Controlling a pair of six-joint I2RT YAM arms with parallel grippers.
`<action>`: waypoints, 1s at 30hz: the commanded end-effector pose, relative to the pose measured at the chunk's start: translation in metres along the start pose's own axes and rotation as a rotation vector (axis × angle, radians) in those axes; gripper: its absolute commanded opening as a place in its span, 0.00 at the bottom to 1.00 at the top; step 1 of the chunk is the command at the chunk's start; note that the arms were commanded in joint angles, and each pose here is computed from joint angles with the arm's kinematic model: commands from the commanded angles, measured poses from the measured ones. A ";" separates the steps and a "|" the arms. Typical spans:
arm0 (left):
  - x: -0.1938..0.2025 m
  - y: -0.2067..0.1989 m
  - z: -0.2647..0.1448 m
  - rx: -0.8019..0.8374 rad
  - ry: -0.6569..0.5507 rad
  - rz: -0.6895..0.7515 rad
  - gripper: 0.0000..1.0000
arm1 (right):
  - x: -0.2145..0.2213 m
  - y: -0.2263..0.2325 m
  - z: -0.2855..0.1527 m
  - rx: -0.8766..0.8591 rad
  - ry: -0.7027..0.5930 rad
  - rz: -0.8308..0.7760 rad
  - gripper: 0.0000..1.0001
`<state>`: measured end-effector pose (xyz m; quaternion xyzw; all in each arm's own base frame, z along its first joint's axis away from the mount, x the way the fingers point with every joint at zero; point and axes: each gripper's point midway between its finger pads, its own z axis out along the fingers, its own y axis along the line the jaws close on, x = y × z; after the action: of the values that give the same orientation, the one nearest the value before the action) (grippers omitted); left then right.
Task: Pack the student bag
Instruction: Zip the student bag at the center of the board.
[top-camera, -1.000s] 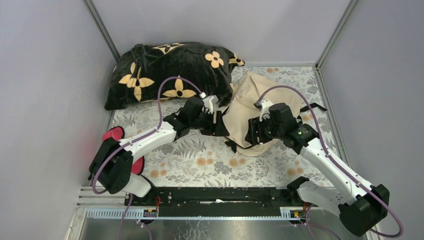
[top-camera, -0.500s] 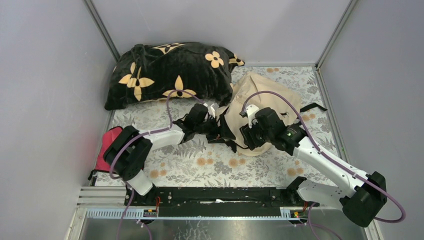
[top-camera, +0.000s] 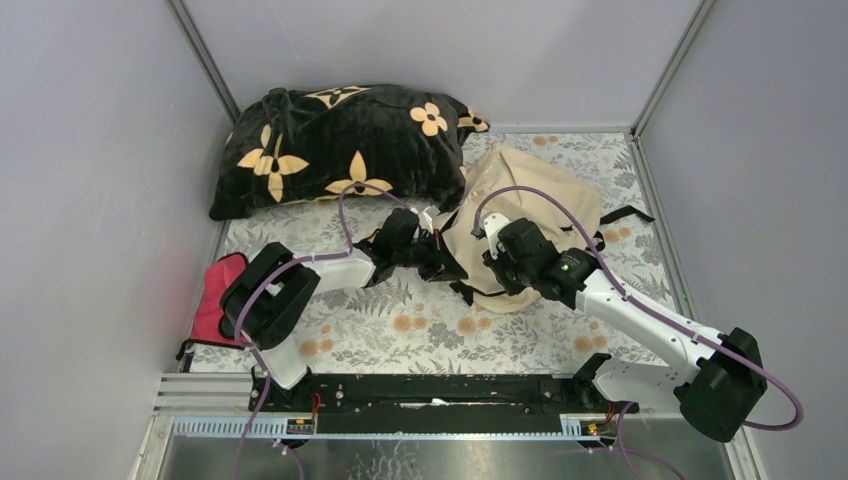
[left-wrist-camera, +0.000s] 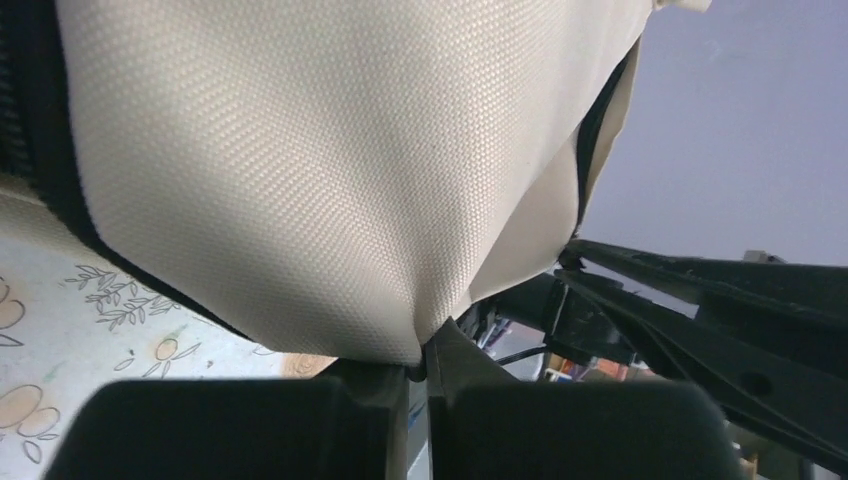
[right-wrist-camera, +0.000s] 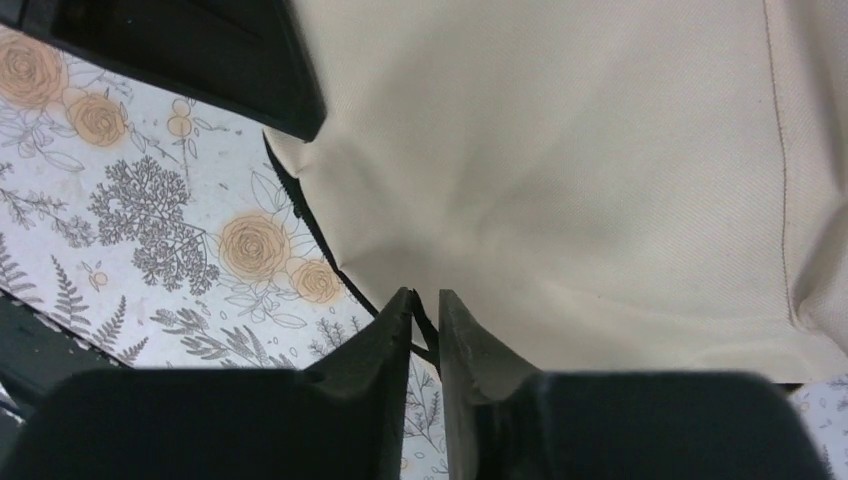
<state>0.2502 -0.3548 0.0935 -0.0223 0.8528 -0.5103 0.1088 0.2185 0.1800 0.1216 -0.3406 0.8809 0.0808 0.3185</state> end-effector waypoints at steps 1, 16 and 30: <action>-0.018 -0.029 -0.009 0.064 -0.071 0.066 0.00 | -0.006 -0.013 -0.001 0.085 -0.021 0.002 0.12; -0.060 -0.058 -0.032 0.045 -0.170 0.167 0.00 | -0.011 -0.075 -0.034 0.478 -0.157 0.252 0.00; -0.085 -0.033 -0.047 -0.043 -0.190 0.200 0.00 | 0.010 -0.107 -0.045 0.590 -0.192 0.431 0.00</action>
<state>0.3023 -0.3301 0.1528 0.0060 0.8456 -0.4920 0.2072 0.2496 0.0941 0.1413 -0.0880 0.8967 -0.0788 0.4266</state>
